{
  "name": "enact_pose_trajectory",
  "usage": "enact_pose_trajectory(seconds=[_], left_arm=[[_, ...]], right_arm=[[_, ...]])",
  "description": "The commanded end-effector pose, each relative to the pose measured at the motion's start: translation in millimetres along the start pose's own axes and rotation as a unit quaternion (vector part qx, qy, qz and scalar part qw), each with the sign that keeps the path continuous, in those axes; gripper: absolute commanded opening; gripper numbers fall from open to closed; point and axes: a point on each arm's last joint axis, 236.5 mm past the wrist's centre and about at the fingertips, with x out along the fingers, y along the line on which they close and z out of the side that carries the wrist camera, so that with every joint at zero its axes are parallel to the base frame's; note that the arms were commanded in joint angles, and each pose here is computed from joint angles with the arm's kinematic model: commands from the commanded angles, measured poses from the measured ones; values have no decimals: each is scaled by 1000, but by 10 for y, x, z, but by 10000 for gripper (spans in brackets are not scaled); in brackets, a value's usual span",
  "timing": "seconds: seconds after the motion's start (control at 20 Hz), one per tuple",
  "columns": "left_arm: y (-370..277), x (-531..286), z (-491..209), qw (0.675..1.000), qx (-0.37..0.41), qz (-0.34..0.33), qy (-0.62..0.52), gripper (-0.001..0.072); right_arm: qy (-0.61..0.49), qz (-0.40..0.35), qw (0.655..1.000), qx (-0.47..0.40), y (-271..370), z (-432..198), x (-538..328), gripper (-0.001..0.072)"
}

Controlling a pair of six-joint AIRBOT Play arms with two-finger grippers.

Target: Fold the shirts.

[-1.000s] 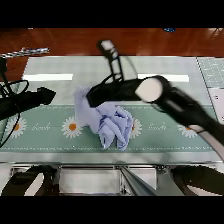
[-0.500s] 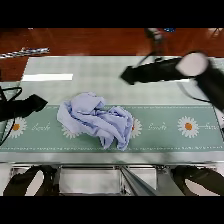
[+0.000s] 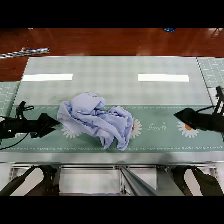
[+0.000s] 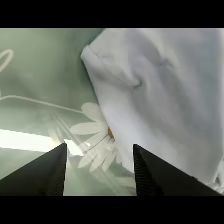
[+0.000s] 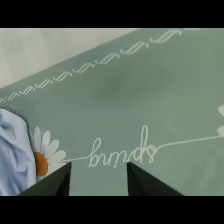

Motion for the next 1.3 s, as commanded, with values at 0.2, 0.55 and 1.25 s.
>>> enact_pose_trajectory(seconds=[0.2,0.55,1.25], left_arm=[[-267,471,79,996,-26,-85,32,506],[-510,428,268,994,45,-92,24,19],[-553,406,196,993,56,-100,40,19]], right_arm=[[70,53,995,46,8,-594,153,406],[217,64,974,-20,438,-1304,494,406],[299,96,948,-59,1183,-1695,1444,403]])
